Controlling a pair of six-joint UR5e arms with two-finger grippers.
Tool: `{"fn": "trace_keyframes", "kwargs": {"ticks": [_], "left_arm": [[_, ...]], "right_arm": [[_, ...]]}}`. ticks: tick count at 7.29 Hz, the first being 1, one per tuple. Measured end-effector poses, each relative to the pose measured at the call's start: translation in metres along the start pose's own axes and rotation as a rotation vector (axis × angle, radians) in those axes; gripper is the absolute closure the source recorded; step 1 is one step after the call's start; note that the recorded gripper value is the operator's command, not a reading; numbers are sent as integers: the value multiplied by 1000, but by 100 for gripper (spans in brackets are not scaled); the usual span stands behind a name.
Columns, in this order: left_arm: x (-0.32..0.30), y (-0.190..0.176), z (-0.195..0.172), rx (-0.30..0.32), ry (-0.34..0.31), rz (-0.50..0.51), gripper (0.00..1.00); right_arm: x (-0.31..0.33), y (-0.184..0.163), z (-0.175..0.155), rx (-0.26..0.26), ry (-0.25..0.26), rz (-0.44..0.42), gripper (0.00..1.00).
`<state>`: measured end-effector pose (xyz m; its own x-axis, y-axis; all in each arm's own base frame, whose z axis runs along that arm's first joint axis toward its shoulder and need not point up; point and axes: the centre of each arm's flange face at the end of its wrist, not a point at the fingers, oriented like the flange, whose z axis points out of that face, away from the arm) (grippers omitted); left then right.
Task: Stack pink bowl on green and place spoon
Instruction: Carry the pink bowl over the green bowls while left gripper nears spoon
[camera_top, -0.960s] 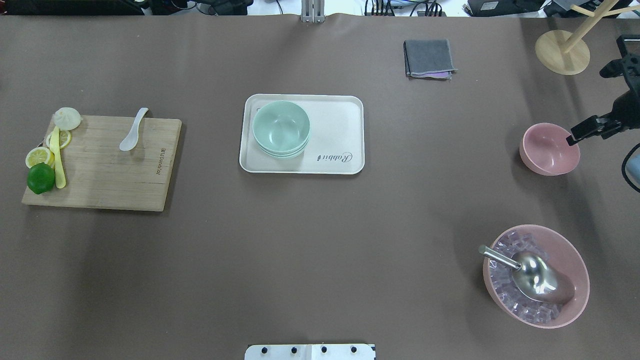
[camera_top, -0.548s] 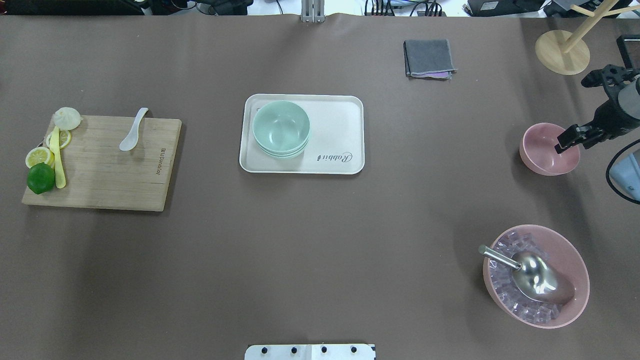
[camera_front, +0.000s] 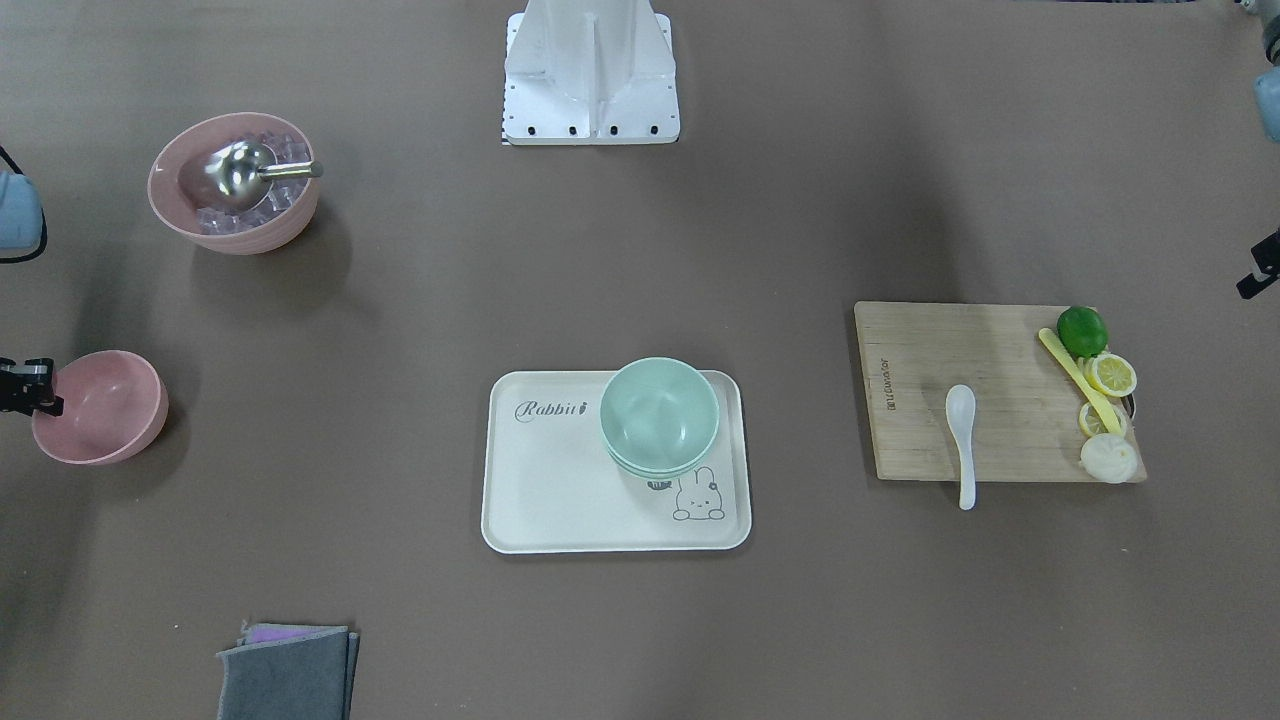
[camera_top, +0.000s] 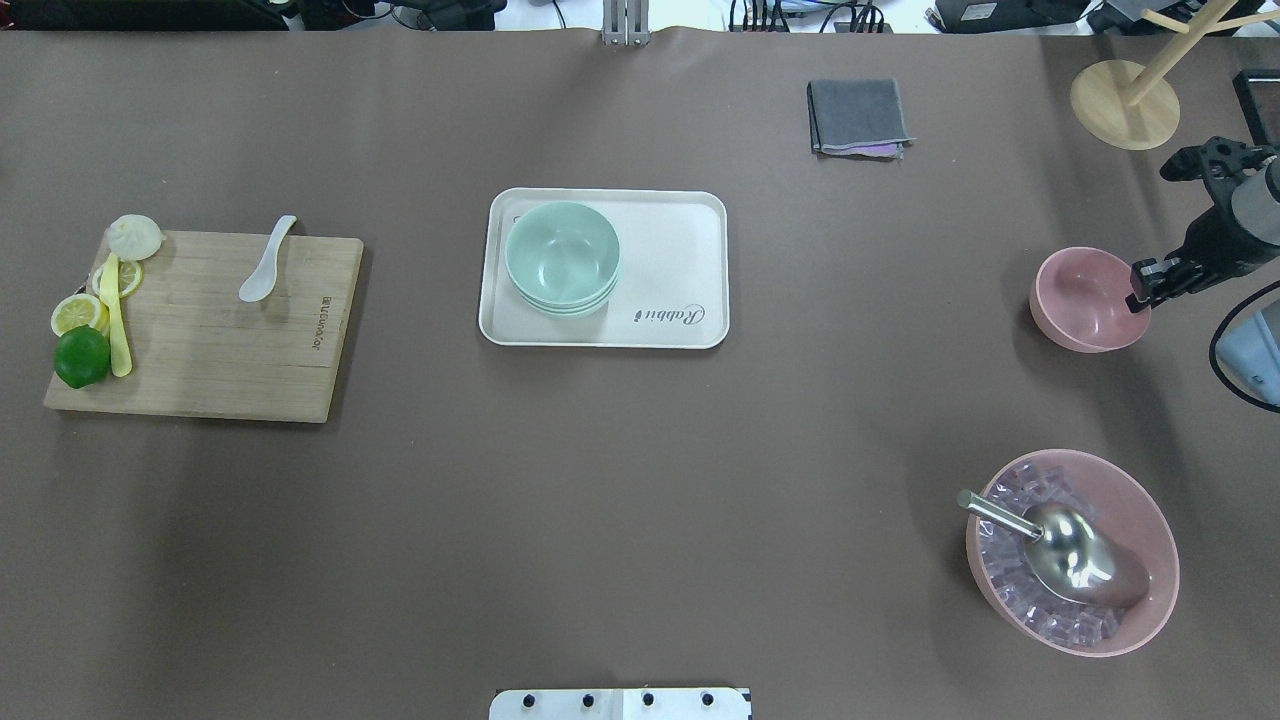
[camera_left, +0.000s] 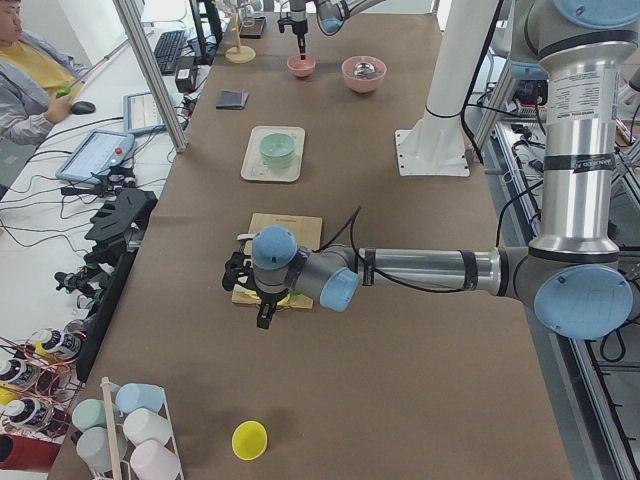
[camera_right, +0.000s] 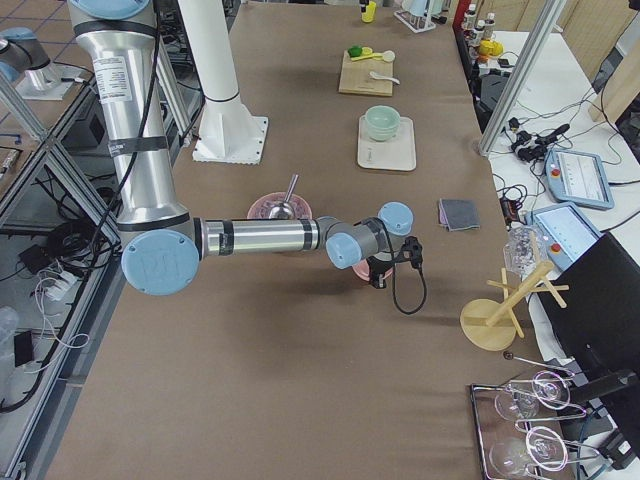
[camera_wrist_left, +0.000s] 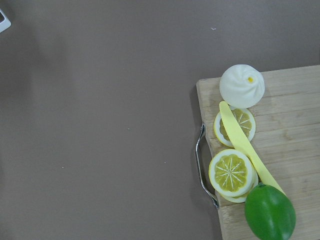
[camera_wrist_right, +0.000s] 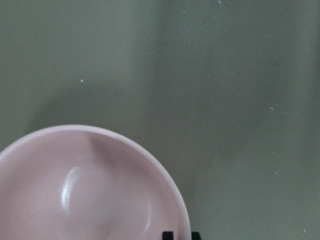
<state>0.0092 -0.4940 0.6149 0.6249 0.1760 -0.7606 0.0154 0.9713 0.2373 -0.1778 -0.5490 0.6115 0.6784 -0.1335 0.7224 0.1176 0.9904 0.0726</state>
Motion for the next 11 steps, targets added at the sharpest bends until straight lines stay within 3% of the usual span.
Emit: {"fn": "trace_keyframes", "kwargs": {"ticks": [1,3,5,7,11], "left_arm": [[6,-5,-3,9,6,-32,1],[37,-21,-7,22,23,-99,3],[88,-44,2,16,50,-117,3],[152,-76,23,20,50,-126,8],[225,-129,92,27,-42,-59,15]], "right_arm": [[-10,-5,-7,12,-14,18,100],[-67,-36,-45,56,-101,73,100],[-157,-70,-95,99,-204,169,100],[-267,-69,-125,114,-287,268,100],[-460,-51,-111,176,-334,380,100]]}}
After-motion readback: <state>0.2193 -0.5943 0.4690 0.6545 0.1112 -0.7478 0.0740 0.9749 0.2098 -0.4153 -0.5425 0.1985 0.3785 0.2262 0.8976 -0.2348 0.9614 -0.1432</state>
